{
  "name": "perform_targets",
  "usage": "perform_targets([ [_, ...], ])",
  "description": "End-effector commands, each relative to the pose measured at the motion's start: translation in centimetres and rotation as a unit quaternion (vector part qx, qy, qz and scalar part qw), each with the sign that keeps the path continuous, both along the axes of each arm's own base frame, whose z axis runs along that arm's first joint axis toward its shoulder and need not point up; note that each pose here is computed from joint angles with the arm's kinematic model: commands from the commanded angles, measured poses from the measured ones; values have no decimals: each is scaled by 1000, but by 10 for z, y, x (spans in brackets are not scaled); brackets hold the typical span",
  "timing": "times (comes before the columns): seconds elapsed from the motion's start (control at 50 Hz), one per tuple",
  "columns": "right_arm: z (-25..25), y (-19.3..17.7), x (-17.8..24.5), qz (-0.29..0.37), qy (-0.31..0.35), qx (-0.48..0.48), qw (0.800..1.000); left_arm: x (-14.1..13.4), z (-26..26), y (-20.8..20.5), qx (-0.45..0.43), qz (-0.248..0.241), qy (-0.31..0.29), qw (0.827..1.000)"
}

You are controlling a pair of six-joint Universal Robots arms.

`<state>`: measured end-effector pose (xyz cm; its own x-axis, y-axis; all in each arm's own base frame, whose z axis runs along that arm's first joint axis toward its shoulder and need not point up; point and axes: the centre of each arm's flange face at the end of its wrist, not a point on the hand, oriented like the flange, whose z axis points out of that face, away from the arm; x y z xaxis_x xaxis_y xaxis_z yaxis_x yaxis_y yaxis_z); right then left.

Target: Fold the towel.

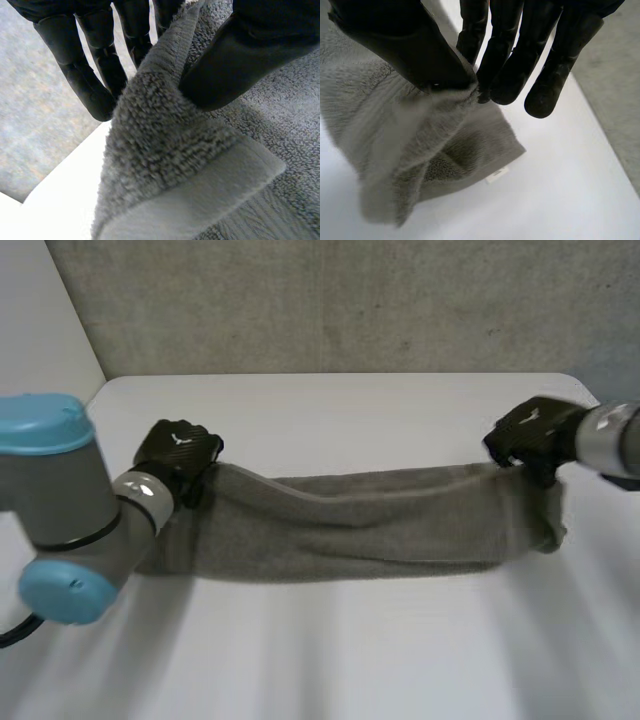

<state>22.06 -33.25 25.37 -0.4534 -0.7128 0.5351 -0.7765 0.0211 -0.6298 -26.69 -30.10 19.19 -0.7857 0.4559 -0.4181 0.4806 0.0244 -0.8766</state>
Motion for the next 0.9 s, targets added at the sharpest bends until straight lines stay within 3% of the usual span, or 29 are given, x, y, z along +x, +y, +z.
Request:
perform_targets([
  [0.02, -11, -41, 35, 6, 4, -81, 997, -18, 16, -46, -52, 2, 21, 998],
  [0.08, 3, -50, 45, 12, -12, -131, 991, -27, 50, -64, -112, 0, 46, 993],
  [0.12, 54, -62, 66, 16, -77, -260, 962, -30, 73, -72, -147, -1, 64, 987],
  [0.14, 54, -62, 66, 16, -77, -261, 962, -33, 100, -78, -193, -1, 84, 978],
  [0.16, 88, -65, 71, 10, -130, -327, 936, -33, 101, -78, -193, -1, 84, 978],
  [0.18, 124, -67, 73, -1, -201, -388, 900, -35, 130, -82, -245, 1, 108, 963],
  [0.2, 124, -67, 73, -1, -201, -389, 899, -36, 162, -82, -304, 2, 138, 943],
  [0.22, 154, -69, 65, -19, -265, -428, 864, -36, 162, -82, -305, 2, 138, 942],
  [0.24, 181, -66, 58, -30, -324, -452, 830, -35, 189, -81, -357, 8, 173, 918],
  [0.26, 181, -66, 58, -30, -325, -452, 830, -28, 218, -77, -410, 17, 220, 885],
  [0.28, 211, -55, 52, -26, -374, -475, 796, -28, 218, -77, -410, 18, 221, 885],
  [0.3, 229, -48, 46, -20, -405, -487, 774, -20, 245, -70, -453, 21, 264, 851],
  [0.32, 229, -48, 46, -20, -405, -487, 773, -13, 269, -64, -487, 18, 303, 819],
  [0.34, 237, -48, 39, -18, -407, -500, 764, -13, 269, -64, -487, 18, 304, 819],
  [0.36, 237, -48, 39, -18, -407, -500, 764, -5, 279, -64, -500, 16, 321, 804],
  [0.44, 221, -58, 38, -8, -362, -493, 791, 3, 275, -72, -490, 15, 321, 810],
  [0.46, 210, -59, 43, -1, -342, -478, 809, 2, 268, -75, -480, 10, 315, 819],
  [0.48, 209, -59, 43, -1, -342, -478, 809, 2, 259, -79, -467, 5, 305, 830],
  [0.5, 197, -60, 48, 7, -325, -460, 826, 2, 259, -79, -467, 5, 305, 830],
  [0.52, 185, -60, 54, 14, -308, -444, 841, -2, 242, -84, -448, -4, 294, 844],
  [0.54, 185, -60, 54, 15, -308, -443, 842, -4, 223, -89, -428, -11, 282, 859],
  [0.56, 172, -60, 60, 21, -292, -428, 855, -4, 223, -90, -427, -11, 281, 859],
  [0.6, 159, -62, 65, 27, -277, -413, 867, -2, 180, -99, -382, -18, 254, 888],
  [0.62, 141, -65, 69, 29, -260, -395, 881, -2, 179, -99, -382, -18, 254, 889],
  [0.64, 141, -65, 70, 30, -260, -395, 881, 0, 158, -103, -359, -23, 241, 902],
  [0.68, 104, -71, 75, 29, -234, -352, 906, 0, 136, -105, -337, -30, 232, 912],
  [0.74, 83, -72, 77, 32, -223, -324, 919, 0, 91, -107, -293, -35, 214, 931],
  [0.78, 35, -73, 78, 32, -202, -262, 943, 2, 63, -107, -265, -33, 205, 942],
  [0.9, -66, -64, 78, 48, -141, -173, 974, 17, -25, -105, -160, -8, 173, 972],
])
